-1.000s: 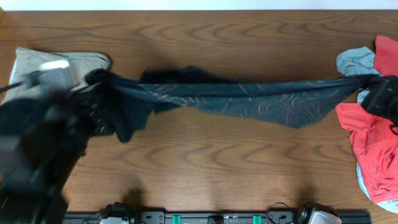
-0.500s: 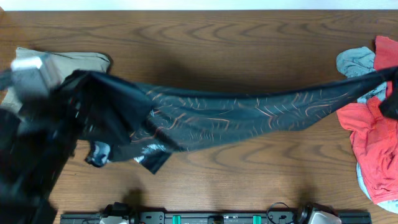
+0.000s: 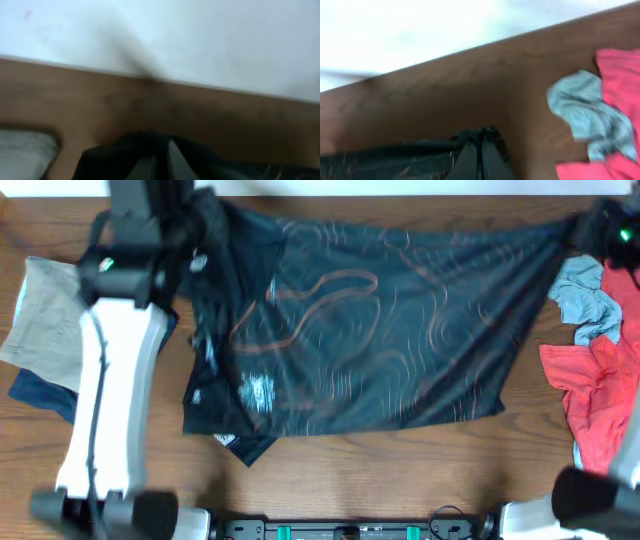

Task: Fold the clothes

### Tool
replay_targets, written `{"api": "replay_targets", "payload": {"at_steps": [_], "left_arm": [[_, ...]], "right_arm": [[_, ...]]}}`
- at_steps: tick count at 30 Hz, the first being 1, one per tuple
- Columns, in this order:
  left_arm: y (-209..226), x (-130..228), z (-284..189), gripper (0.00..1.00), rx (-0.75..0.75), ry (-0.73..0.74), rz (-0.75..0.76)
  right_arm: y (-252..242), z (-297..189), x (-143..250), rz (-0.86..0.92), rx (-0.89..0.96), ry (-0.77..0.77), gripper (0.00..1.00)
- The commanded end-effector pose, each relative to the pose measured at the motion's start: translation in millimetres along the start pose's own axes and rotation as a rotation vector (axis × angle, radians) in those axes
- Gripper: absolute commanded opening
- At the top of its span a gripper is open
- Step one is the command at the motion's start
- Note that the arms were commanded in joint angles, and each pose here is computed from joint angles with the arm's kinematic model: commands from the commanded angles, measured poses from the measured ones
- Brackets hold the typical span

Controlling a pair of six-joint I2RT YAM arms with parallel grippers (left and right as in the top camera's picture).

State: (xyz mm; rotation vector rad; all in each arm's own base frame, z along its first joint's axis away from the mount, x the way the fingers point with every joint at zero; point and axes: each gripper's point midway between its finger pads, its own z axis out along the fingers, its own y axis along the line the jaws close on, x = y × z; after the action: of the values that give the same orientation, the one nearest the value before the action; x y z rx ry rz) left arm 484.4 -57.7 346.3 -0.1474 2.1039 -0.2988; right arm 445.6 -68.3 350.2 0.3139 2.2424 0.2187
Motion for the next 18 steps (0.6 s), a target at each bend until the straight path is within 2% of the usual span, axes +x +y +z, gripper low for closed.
{"api": "replay_targets", "payload": {"at_steps": [1, 5, 9, 12, 15, 18], "left_arm": [[-1.8, -31.1, 13.8, 0.06, 0.022, -0.125, 0.022], [-10.8, -95.2, 0.8, 0.06, 0.078, -0.389, 0.008], [-13.6, -161.7, -50.8, 0.06, 0.123, -0.610, -0.050], [-9.9, -198.4, -92.0, 0.06, 0.124, -0.726, -0.044], [-6.7, -204.6, -107.8, 0.06, 0.130, -0.711, -0.037], [-9.6, -166.4, -86.6, 0.06, 0.169, -0.504, -0.038]], "right_arm": [[8.3, 25.3, -26.6, -0.016, -0.036, -0.091, 0.01], [12.6, 15.8, -86.6, 0.046, -0.068, -0.335, 0.01], [14.9, -35.5, -140.0, 0.102, -0.088, -0.570, 0.01], [-0.3, -71.4, -157.8, 0.136, -0.011, -0.673, 0.01], [-14.9, -85.9, -155.3, 0.132, 0.058, -0.680, 0.01], [-34.9, -72.5, -127.6, 0.101, 0.166, -0.552, 0.01]]}}
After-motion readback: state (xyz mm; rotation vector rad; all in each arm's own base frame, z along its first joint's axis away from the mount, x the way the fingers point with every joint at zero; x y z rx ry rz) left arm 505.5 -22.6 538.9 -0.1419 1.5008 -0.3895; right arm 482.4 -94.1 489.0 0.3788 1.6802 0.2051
